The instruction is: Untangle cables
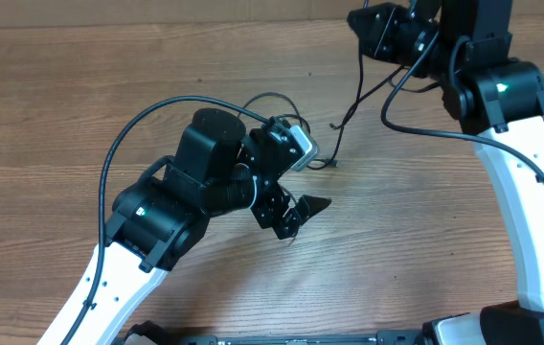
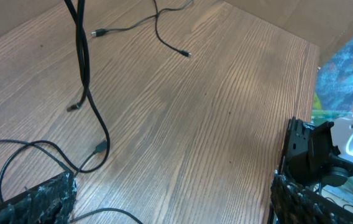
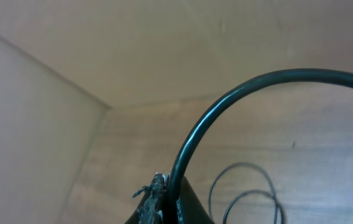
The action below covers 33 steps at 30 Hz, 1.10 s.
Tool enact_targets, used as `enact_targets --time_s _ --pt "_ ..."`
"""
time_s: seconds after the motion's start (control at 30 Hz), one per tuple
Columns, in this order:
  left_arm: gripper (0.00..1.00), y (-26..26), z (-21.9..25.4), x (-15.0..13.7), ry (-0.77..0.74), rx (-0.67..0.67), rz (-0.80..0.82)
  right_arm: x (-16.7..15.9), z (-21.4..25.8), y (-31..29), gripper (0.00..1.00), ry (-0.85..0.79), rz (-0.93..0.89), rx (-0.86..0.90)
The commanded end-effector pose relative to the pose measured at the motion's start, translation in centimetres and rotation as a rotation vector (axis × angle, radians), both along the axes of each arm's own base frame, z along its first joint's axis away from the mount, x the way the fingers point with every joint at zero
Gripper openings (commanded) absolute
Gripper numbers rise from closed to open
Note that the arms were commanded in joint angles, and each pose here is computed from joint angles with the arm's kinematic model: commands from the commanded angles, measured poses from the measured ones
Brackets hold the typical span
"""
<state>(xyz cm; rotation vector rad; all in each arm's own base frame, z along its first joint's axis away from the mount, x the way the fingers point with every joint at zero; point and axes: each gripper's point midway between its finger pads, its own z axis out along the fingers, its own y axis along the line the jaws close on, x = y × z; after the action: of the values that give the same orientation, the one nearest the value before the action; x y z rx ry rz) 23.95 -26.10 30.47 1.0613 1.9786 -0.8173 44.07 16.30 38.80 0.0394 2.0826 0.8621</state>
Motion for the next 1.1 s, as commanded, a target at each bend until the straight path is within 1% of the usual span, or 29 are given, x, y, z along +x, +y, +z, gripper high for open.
enact_targets --time_s 0.0,0.1,0.2,0.3,0.47,0.53,0.63,0.73,0.8,0.93,1.07 --pt "1.00 0.0 0.6 0.3 -0.024 -0.004 0.000 -0.5 7.7 -1.4 0.04 -0.206 -0.056 -0.008" --pt "1.00 0.0 0.6 0.3 -0.024 -0.004 0.000 -1.9 13.7 -1.7 0.04 -0.357 -0.058 0.022" --pt "1.00 0.0 0.6 0.3 -0.024 -0.004 0.000 -4.1 19.7 -2.1 0.04 -0.521 -0.058 0.051" --pt "0.99 0.0 0.6 0.3 -0.024 -0.004 0.000 -6.5 24.5 -2.6 0.04 -0.656 -0.060 0.083" --pt "0.99 0.0 0.6 0.3 -0.024 -0.004 0.000 -9.7 29.3 -3.0 0.04 -0.807 -0.051 0.125" --pt "0.99 0.0 0.6 0.3 -0.024 -0.004 0.000 -10.4 30.1 -2.8 0.04 -0.835 -0.035 0.132" --pt "1.00 0.0 0.6 0.3 -0.024 -0.004 0.000 -10.4 29.9 -2.8 0.04 -0.830 -0.033 0.129" --pt "1.00 0.0 0.6 0.3 -0.024 -0.004 0.000 -9.6 28.8 -3.1 0.04 -0.787 -0.057 0.107" --pt "1.00 0.0 0.6 0.3 -0.024 -0.004 0.000 -9.0 28.0 -3.7 0.04 -0.766 -0.097 0.061" --pt "1.00 0.0 0.6 0.3 -0.024 -0.004 0.000 -7.1 25.5 -6.0 0.04 -0.701 -0.236 -0.080" --pt "1.00 0.0 0.6 0.3 -0.024 -0.004 0.000 -4.9 22.5 -9.6 0.04 -0.593 -0.439 -0.222"
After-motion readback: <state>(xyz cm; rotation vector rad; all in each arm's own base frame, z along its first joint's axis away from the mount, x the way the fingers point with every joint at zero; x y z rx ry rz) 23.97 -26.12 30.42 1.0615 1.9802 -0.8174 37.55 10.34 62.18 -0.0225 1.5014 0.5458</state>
